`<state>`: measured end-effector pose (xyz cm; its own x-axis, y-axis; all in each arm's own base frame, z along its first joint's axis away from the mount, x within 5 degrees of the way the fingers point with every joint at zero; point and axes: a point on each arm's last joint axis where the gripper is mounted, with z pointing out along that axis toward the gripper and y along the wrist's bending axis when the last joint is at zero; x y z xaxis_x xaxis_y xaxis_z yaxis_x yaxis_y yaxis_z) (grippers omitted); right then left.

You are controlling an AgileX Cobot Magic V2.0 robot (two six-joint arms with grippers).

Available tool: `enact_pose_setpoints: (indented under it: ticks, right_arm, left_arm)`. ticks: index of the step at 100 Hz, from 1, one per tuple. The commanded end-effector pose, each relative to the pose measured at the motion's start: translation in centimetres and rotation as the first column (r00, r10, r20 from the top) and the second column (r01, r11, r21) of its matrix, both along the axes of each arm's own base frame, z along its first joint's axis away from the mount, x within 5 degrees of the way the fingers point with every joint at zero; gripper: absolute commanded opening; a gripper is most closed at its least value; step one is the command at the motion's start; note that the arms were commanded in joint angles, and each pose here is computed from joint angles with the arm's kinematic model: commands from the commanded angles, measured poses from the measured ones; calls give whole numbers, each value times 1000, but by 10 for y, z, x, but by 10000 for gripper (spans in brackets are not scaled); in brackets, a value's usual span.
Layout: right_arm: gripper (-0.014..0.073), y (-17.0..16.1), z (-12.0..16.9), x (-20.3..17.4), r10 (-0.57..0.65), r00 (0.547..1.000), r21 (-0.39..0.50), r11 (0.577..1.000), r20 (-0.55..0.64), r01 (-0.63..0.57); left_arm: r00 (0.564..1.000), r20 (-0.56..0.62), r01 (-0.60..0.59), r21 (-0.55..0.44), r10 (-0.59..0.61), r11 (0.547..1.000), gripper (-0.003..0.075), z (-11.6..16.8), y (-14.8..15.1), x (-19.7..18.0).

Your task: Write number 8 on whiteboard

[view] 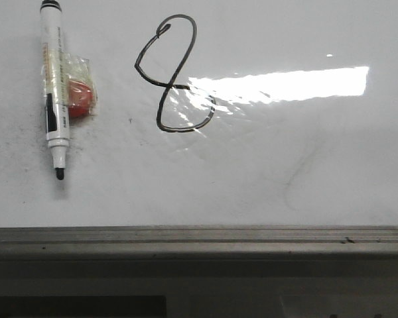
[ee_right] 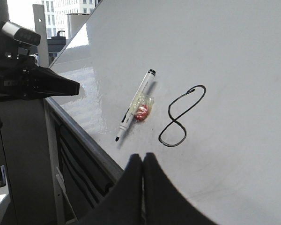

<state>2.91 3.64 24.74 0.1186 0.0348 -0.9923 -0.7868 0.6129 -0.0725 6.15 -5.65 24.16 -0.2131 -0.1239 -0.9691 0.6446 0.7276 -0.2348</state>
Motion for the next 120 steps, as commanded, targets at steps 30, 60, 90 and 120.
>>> enact_pose_setpoints:
  ticks: [30, 60, 90, 120]
  right_arm:
    - [-63, -3, 15, -4, 2, 997, 76, 997, 78, -8]
    - [-63, -3, 15, -4, 2, 997, 76, 997, 78, -8]
    - [-63, -3, 15, -4, 2, 997, 76, 997, 78, -8]
    - [-63, -3, 15, -4, 2, 997, 76, 997, 78, -8]
  left_arm:
    - [997, 72, 2, -70, 3, 998, -20, 16, 0, 1]
    - [998, 58, -1, -57, 4, 998, -20, 10, -1, 1]
    - [988, 135, -80, 58, 72, 995, -20, 0, 7, 2]
    - [893, 217, -421, 86, 395, 903, -20, -11, 37, 0]
